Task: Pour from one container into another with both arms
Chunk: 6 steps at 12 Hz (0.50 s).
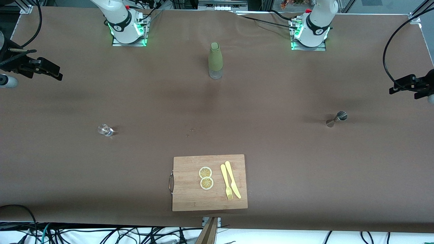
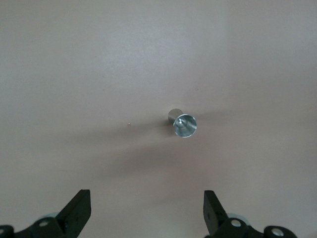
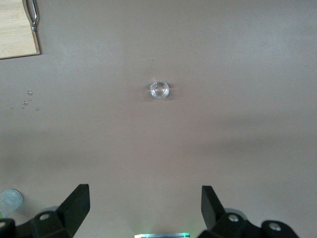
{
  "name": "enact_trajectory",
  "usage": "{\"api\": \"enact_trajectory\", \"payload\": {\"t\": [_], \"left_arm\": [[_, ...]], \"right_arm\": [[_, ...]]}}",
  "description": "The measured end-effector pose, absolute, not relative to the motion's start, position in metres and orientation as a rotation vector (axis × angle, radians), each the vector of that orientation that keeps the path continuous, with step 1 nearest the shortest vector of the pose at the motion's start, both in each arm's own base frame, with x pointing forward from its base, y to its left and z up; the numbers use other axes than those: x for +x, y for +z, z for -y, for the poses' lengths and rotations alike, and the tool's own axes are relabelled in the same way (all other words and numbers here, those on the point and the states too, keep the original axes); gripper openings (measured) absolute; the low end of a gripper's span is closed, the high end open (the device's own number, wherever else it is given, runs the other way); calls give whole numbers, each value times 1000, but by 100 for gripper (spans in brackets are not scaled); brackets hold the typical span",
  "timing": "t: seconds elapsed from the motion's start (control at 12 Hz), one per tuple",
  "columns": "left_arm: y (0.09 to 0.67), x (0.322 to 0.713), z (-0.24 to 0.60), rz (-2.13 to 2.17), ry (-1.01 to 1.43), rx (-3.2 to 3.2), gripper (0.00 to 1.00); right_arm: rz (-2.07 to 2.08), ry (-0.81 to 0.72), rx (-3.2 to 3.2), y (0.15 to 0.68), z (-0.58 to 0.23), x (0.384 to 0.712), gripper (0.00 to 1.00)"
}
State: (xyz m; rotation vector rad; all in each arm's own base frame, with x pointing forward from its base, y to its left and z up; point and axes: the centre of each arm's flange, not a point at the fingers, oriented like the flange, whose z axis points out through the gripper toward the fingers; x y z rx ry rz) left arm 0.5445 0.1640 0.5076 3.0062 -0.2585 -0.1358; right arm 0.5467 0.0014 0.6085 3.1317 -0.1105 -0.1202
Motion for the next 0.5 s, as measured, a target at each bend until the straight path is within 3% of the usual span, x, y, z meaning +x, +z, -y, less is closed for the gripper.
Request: {"api": "enact_trajectory", "payload": {"t": [0.5], "left_arm": [[518, 542, -212, 572, 5, 2912, 100]], "right_arm": [[111, -120, 3132, 608, -1, 547, 100]]}}
